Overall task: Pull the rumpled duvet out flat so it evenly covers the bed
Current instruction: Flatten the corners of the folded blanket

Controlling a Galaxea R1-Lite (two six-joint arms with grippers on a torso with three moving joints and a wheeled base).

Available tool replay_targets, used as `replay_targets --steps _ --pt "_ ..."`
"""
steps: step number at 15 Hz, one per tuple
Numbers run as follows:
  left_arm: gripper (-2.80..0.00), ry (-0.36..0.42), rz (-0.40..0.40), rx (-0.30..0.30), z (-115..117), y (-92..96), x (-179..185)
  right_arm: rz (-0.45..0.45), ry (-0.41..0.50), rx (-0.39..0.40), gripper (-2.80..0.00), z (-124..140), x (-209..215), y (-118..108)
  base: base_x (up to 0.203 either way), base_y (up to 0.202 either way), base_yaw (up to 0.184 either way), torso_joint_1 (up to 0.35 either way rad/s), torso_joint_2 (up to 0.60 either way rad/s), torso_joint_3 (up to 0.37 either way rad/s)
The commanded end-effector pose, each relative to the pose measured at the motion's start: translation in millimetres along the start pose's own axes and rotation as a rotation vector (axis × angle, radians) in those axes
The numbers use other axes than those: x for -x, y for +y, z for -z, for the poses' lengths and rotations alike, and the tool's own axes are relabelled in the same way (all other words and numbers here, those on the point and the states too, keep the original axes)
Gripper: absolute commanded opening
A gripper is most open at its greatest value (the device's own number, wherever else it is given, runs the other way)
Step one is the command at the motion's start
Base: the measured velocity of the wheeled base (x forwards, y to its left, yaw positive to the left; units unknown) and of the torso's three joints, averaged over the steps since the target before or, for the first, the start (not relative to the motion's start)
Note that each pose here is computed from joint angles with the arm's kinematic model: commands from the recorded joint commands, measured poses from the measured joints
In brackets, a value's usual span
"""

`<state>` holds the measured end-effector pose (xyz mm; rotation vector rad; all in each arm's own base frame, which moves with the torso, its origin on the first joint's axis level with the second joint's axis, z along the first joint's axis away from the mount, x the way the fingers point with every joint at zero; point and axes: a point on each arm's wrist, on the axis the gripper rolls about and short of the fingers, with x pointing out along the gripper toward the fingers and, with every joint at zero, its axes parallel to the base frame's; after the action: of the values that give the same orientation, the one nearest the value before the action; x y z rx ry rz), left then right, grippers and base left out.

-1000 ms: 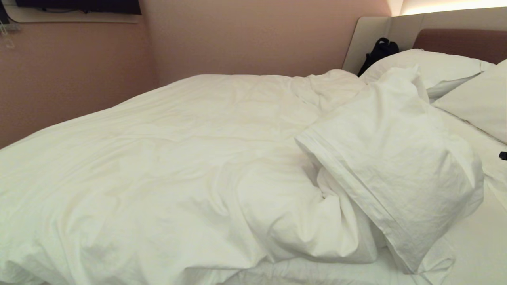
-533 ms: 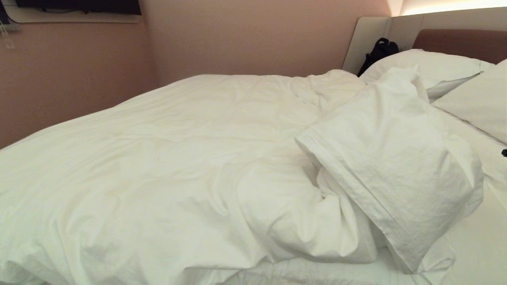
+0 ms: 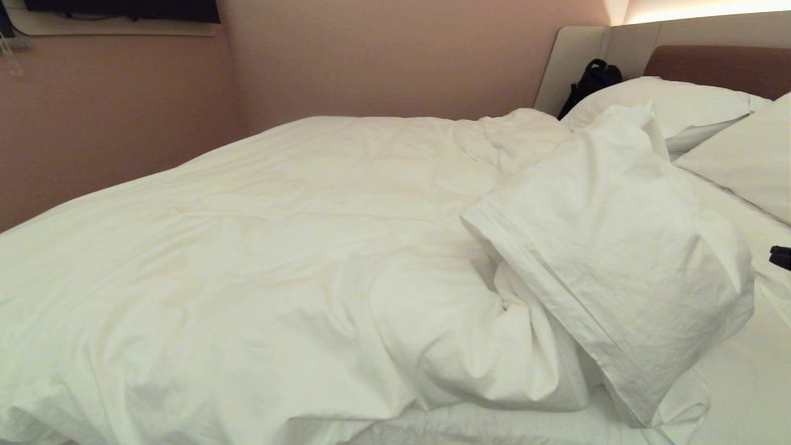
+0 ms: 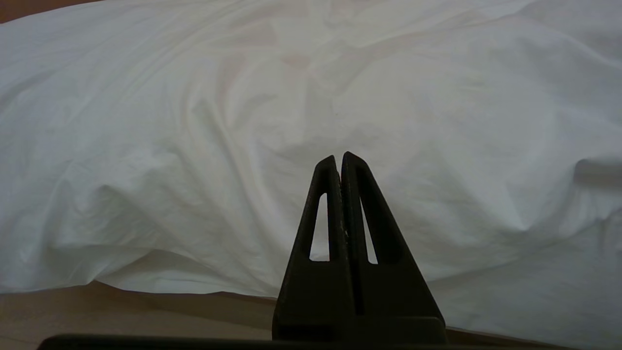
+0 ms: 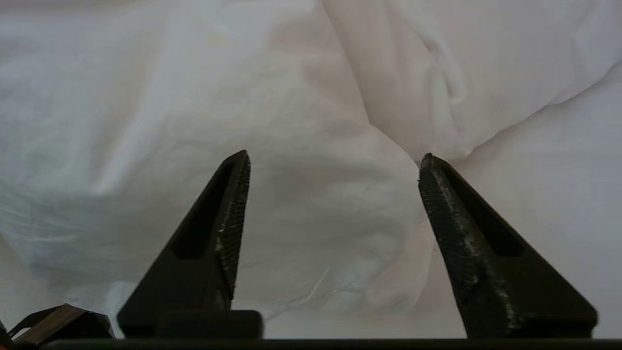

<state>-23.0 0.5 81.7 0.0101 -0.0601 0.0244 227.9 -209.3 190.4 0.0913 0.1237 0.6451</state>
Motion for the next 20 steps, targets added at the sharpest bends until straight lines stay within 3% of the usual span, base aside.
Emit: replay_targets --steps 1,7,13,20 --pt "-2.8 -0.001 -0.001 0.0 0 0.0 0 -0.021 0.001 -0.025 0.0 8 -5 -7 0.0 0.0 0.0 0.0 0.0 0.0" --pt "-2.8 -0.001 -0.001 0.0 0 0.0 0 -0.096 0.012 -0.022 0.0 8 -29 -1 0.0 0.0 0.0 0.0 0.0 0.0" --pt "-2.8 -0.001 -0.001 0.0 0 0.0 0 -0.118 0.021 -0.015 0.0 7 -39 -4 0.0 0.0 0.0 0.0 0.0 0.0" --pt "-2.8 -0.001 -0.001 0.0 0 0.0 0 -0.182 0.034 -0.024 0.0 13 -53 22 0.0 0.0 0.0 0.0 0.0 0.0"
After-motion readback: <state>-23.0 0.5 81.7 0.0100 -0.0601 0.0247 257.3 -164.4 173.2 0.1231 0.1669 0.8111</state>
